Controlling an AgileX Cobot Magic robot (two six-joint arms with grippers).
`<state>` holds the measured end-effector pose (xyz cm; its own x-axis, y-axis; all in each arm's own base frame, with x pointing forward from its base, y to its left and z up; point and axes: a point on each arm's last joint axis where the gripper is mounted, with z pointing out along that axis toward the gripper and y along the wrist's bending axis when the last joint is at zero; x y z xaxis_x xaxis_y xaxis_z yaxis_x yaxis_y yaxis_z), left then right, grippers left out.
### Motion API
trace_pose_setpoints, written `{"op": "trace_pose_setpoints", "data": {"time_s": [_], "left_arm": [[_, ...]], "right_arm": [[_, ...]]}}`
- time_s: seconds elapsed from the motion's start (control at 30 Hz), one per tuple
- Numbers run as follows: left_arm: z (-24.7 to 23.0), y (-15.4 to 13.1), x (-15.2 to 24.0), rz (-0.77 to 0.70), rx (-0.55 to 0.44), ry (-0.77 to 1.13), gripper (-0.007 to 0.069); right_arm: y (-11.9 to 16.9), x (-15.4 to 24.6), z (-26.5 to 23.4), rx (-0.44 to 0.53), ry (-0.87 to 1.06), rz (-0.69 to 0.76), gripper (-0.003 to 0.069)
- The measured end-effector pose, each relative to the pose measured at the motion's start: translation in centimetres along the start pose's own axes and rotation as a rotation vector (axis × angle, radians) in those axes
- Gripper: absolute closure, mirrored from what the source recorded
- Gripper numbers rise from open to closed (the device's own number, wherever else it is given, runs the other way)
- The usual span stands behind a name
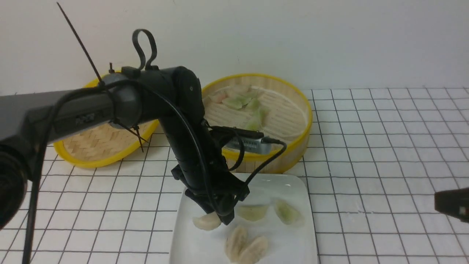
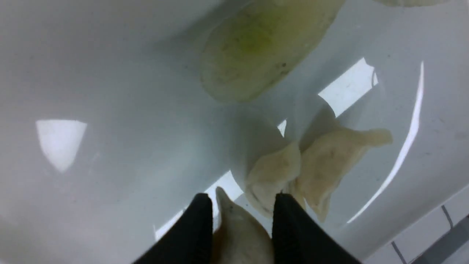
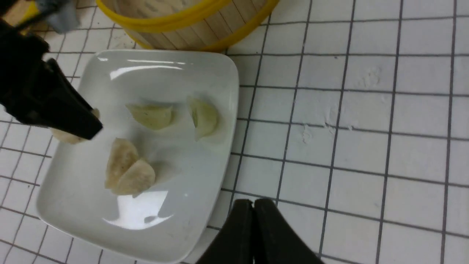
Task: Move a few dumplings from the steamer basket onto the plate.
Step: Use the left arm to put the dumpling into the plate
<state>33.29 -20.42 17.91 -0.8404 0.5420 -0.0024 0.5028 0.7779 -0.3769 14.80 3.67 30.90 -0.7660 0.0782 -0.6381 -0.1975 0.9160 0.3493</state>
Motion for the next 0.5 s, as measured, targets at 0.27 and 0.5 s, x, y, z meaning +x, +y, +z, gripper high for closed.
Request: {"op": "trace_pose_setpoints", "data": {"time_s": [0.27, 0.5], "left_arm": [[-1.2, -0.2, -0.9, 0.006, -0.006, -0.026, 0.0208], [-7.7, -0.4, 0.1, 0.004, -0.149, -0.172, 0.0481]], "right_arm": [[1.0, -5.9, 1.9, -0.051, 0.078, -0.045, 0.0669], [3.8, -10.8, 7.4, -0.065, 0.191, -0.114, 0.0668]]}}
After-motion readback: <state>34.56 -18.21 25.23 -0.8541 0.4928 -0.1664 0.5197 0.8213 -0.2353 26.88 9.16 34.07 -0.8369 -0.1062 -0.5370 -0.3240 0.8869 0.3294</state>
